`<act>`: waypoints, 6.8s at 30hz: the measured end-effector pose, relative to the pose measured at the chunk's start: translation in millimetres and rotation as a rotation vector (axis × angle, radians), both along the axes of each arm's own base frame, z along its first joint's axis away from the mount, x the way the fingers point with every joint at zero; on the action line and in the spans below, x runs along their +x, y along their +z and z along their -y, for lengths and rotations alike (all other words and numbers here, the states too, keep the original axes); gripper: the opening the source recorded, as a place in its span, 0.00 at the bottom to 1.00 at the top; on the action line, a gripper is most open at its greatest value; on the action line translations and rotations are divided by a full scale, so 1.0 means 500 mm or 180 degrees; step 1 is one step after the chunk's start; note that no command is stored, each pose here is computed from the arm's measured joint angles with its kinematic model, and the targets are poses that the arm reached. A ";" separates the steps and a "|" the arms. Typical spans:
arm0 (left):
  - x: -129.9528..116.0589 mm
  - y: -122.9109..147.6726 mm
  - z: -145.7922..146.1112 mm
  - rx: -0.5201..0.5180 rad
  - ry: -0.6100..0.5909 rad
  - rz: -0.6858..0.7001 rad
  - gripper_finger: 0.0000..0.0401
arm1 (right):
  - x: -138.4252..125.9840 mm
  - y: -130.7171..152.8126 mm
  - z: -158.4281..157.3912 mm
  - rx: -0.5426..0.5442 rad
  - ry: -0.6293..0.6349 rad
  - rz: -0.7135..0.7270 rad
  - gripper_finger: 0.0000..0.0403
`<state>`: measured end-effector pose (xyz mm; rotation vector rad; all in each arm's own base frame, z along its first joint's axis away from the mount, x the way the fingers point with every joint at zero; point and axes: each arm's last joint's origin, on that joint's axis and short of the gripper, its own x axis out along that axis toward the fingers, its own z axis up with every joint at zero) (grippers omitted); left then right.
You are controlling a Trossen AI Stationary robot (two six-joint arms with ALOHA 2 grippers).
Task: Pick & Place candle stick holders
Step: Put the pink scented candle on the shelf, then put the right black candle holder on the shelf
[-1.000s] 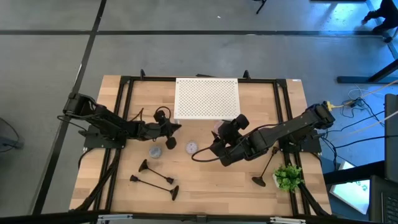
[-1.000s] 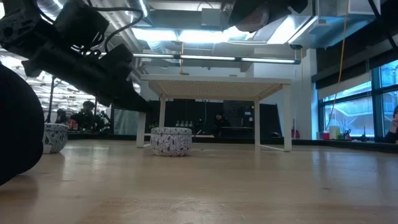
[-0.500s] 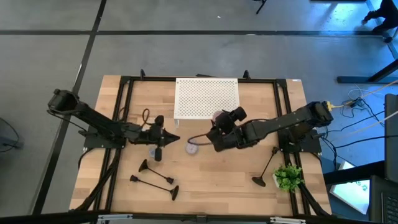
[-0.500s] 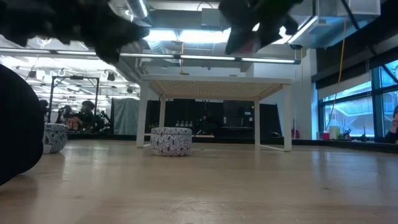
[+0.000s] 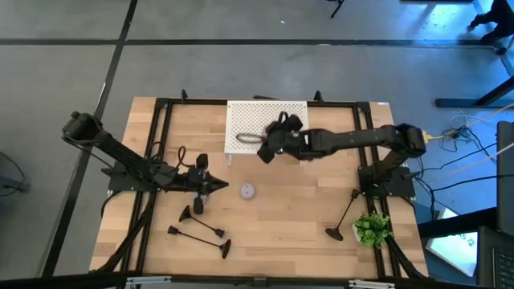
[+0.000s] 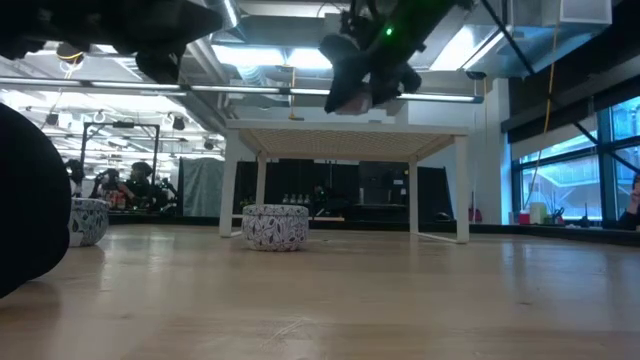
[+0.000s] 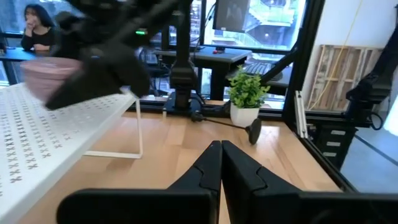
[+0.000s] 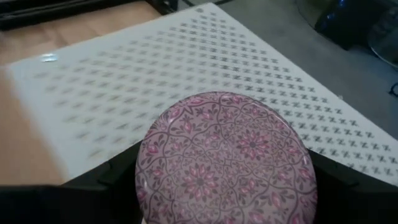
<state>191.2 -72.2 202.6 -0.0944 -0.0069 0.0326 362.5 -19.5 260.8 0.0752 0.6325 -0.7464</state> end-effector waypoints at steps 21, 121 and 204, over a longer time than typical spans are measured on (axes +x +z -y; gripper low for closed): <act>-0.012 0.000 0.022 -0.0029 0.0089 -0.0001 0.00 | 0.016 0.012 0.068 0.0151 0.0048 0.0364 0.73; -0.012 -0.001 0.024 -0.0055 -0.0020 -0.0002 0.01 | 0.006 0.038 0.054 -0.0044 -0.0120 0.0512 0.84; 0.066 0.169 -0.008 0.0139 -0.0368 -0.0089 0.01 | -0.289 0.069 -0.186 0.0593 0.3089 0.2191 0.84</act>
